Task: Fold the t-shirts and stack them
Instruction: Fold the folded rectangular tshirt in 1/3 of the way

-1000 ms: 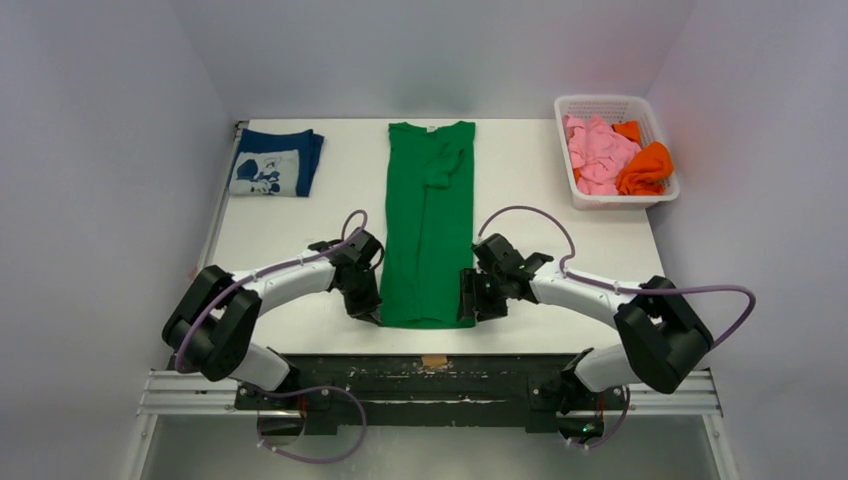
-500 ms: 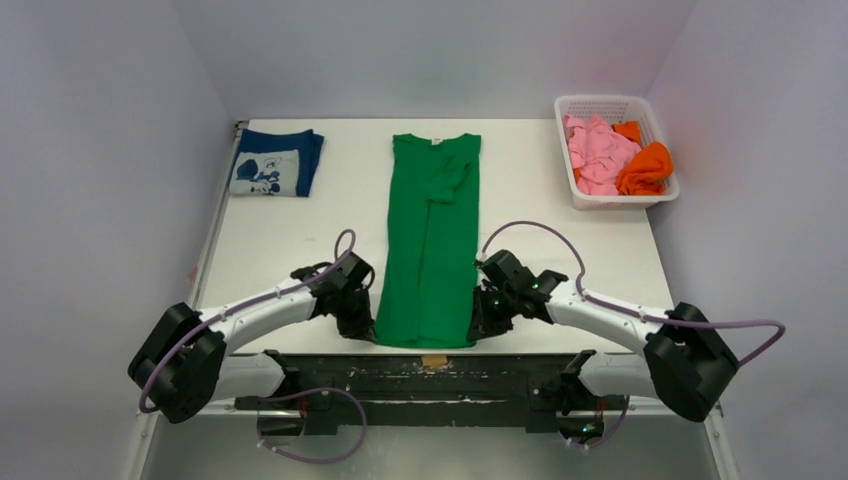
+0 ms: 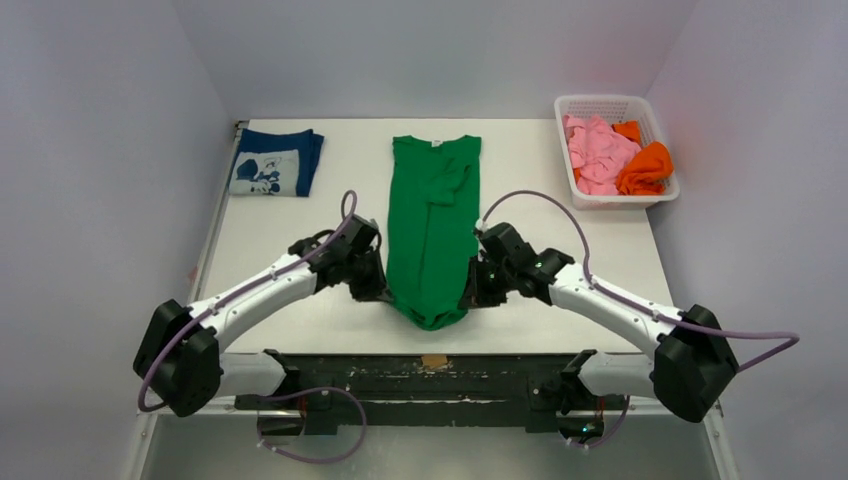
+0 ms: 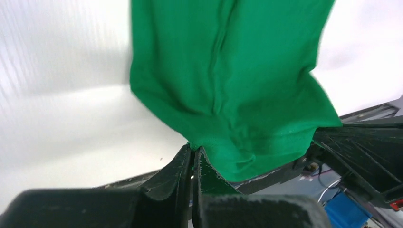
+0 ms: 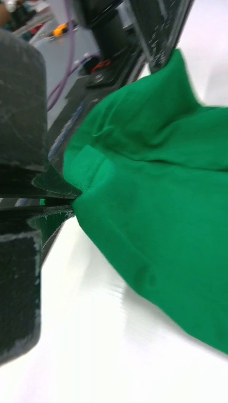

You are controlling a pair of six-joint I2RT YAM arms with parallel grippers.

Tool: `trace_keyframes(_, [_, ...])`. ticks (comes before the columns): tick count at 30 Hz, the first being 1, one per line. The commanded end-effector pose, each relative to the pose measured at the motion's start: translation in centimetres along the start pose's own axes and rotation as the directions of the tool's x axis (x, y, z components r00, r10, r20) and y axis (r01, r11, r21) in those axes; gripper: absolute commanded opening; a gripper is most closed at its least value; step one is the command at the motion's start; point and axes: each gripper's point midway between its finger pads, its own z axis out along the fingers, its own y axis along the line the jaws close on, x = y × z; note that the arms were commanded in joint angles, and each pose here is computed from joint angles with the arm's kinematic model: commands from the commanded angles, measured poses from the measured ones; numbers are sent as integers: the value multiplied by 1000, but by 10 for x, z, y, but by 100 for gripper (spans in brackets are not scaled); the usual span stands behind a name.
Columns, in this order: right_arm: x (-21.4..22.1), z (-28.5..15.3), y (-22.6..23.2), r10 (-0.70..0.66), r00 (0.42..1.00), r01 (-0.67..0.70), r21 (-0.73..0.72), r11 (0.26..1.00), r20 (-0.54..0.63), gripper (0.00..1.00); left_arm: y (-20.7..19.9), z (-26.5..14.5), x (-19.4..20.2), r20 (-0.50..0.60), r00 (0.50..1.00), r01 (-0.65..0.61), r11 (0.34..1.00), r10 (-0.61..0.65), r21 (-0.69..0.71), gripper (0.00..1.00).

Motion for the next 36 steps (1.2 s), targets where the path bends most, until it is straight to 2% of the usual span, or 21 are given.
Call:
trace_keyframes(1, [-67, -12, 4, 22, 984, -24, 12, 1000, 177, 0, -34, -12, -58, 135, 989, -61, 997, 55, 42, 0])
trace_keyframes(7, [-143, -10, -1, 70, 955, -77, 13, 997, 287, 0, -47, -8, -124, 167, 985, -44, 999, 45, -8, 0])
trace_keyframes(15, [-217, 4, -26, 119, 933, -147, 57, 988, 341, 0, -41, 12, -193, 175, 985, 1, 999, 6, -43, 0])
trace_keyframes(22, [-254, 16, -47, 135, 922, -181, 96, 979, 363, 0, -49, 32, -235, 183, 983, -11, 999, 18, -39, 0])
trace_keyframes(32, [-282, 39, -68, 146, 919, -195, 100, 976, 365, 0, -44, 58, -264, 163, 987, -8, 999, 14, -39, 0])
trace_keyframes(35, [-292, 40, -74, 159, 909, -213, 101, 972, 384, 8, -44, 66, -271, 150, 989, -9, 999, 15, -42, 1])
trace_keyframes(36, [-296, 40, -74, 160, 906, -213, 94, 973, 391, 12, -43, 69, -273, 144, 990, -6, 999, 13, -47, 4])
